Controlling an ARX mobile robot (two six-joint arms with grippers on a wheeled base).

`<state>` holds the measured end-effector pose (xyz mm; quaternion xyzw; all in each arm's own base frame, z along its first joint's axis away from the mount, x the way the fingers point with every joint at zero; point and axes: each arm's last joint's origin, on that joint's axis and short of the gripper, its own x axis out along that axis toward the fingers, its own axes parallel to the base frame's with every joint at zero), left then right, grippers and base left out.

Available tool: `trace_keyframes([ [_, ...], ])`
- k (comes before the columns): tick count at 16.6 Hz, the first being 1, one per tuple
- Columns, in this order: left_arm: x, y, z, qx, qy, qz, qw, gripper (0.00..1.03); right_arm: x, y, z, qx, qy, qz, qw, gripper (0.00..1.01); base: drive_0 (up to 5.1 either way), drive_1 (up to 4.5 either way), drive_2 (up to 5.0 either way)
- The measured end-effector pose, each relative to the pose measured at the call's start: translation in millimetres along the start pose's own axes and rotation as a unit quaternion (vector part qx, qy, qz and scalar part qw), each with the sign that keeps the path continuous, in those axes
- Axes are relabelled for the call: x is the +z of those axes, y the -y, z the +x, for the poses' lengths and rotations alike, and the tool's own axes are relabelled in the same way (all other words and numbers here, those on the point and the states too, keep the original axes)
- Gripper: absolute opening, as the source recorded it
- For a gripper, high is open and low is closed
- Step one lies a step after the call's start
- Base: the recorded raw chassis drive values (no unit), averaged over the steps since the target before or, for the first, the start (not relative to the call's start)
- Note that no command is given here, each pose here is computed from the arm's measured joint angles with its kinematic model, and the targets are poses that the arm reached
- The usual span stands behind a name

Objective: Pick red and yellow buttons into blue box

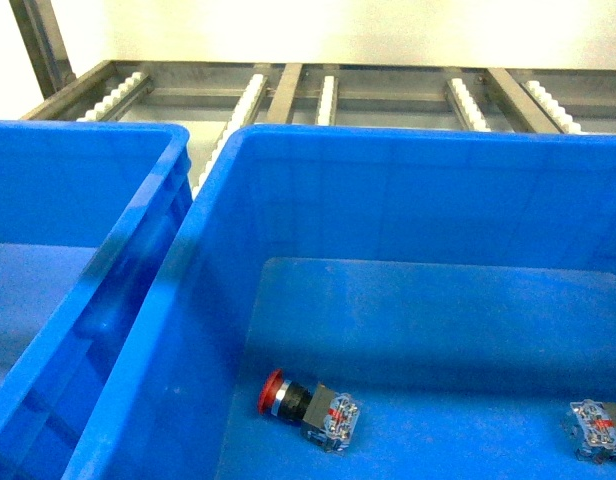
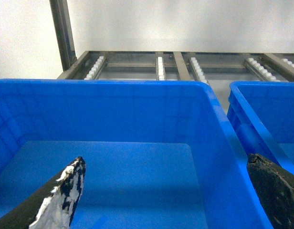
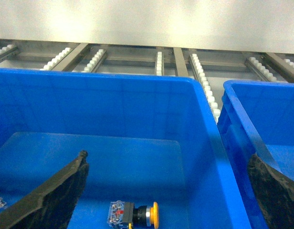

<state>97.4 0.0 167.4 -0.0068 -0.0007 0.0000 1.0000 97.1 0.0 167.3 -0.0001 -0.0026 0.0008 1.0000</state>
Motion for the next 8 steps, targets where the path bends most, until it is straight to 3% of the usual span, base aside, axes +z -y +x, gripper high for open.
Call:
trace_keyframes([
  [8,0.0,0.0,0.0,0.000,0.000,0.000,1.0000,0.98,0.0,0.0,0.0,0.000,0.000,0.000,1.0000,0.98,0.0,0.00,0.0],
])
